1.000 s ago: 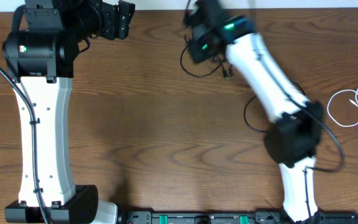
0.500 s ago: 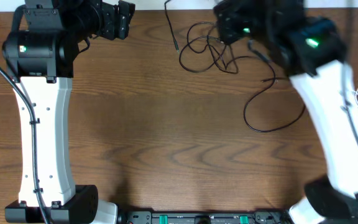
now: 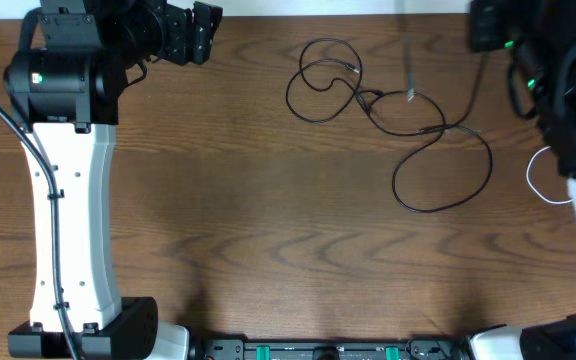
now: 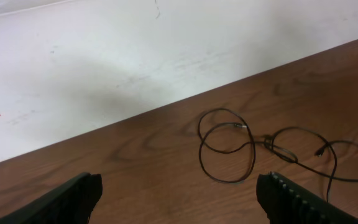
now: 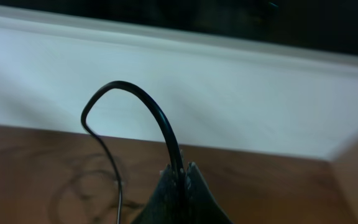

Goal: Untangle cables

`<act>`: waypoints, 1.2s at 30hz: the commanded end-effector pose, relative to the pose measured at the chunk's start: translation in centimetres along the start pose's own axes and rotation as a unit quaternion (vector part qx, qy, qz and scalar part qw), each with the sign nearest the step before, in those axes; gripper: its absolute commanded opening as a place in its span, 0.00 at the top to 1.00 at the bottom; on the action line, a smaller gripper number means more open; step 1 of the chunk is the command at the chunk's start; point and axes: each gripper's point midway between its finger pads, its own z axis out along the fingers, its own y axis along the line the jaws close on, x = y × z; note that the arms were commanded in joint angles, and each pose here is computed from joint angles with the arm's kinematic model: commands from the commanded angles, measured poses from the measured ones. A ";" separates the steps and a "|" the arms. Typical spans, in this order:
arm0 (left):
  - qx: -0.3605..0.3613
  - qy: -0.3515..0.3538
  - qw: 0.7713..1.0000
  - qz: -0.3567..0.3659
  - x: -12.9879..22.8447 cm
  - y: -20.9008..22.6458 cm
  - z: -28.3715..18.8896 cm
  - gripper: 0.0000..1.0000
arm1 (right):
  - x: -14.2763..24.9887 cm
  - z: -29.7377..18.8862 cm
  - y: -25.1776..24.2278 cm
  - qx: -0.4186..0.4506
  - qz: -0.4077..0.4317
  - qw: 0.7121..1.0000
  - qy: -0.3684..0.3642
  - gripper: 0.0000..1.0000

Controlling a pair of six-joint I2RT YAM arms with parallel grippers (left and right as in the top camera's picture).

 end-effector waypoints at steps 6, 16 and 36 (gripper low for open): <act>0.009 -0.003 1.000 0.001 0.0 -0.5 -0.6 0.16 | 3.4 0.0 -13.8 0.186 0.064 0.979 0.055 0.99; 0.010 -0.002 1.000 0.001 0.0 -0.6 -0.6 0.16 | 9.6 0.1 -22.5 0.260 0.159 0.943 0.137 0.99; 0.020 0.003 1.000 0.005 0.1 -1.5 -0.4 0.16 | 11.9 -2.6 -28.5 0.389 0.207 0.886 0.143 0.99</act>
